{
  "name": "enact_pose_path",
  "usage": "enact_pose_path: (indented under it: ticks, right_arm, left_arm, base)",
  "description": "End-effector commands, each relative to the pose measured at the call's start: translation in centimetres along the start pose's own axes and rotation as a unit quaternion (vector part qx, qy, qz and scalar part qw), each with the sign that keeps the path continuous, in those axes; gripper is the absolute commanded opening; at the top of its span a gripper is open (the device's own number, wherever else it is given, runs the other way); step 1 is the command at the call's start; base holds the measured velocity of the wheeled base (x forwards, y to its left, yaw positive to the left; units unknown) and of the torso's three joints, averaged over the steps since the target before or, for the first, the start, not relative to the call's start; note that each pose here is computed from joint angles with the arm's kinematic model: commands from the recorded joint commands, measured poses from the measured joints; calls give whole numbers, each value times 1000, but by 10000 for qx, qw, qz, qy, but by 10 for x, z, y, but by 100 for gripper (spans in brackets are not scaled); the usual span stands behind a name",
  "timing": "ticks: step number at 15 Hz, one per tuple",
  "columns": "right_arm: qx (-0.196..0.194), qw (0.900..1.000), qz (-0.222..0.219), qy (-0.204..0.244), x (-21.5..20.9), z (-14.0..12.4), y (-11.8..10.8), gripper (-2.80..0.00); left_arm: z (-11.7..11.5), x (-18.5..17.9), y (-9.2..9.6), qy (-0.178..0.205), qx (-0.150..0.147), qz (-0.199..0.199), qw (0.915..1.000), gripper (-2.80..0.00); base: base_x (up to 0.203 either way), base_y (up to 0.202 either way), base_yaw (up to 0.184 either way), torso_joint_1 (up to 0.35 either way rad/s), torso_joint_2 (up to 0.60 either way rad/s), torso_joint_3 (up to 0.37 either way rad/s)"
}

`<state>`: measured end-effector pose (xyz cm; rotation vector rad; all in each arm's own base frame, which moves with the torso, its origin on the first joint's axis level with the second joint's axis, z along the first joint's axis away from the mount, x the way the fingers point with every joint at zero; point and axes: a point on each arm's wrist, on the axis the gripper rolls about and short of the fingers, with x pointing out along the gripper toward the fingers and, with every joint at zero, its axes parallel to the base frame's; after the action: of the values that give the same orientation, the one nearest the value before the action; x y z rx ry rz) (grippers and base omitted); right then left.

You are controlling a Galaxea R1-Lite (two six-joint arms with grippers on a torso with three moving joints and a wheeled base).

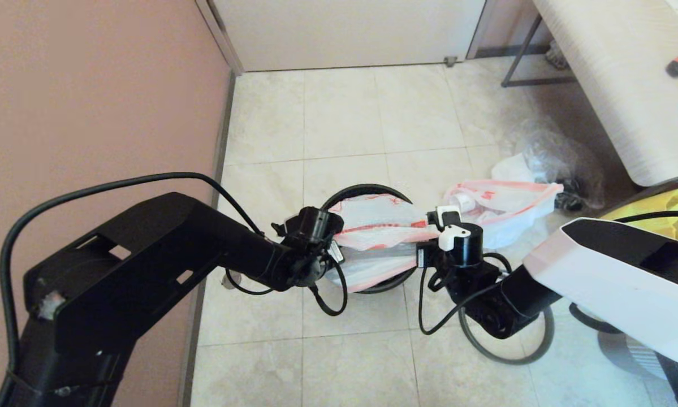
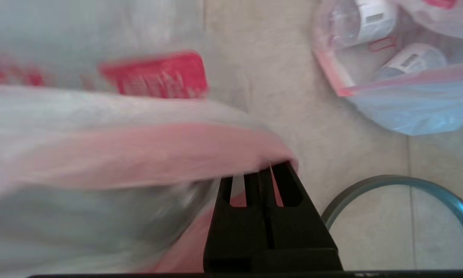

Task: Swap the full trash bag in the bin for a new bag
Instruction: Put the new garbage bag on the trash can

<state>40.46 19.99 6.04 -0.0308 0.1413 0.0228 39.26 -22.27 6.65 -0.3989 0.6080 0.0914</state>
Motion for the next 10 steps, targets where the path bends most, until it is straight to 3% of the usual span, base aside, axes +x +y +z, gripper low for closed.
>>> enact_pose_path:
  ticks: [1, 4, 10]
  right_arm:
    - [50, 9999, -93, -52, 5, 1, -6, -280]
    - [332, 9993, -101, -165, 10, 8, -10, -280]
    - [489, 9985, -84, -251, 8, 19, -13, -280]
  left_arm:
    - [-1, 0, 0, 8, -2, 17, 10000, -280]
    - [-8, -2, -3, 53, 57, -30, 10000, -280]
    - [-18, -6, -8, 117, 161, -101, 9998, -280]
  base:
    - [0, 0, 0, 0, 0, 0]
    - [0, 0, 0, 0, 0, 0]
    - [0, 0, 0, 0, 0, 0]
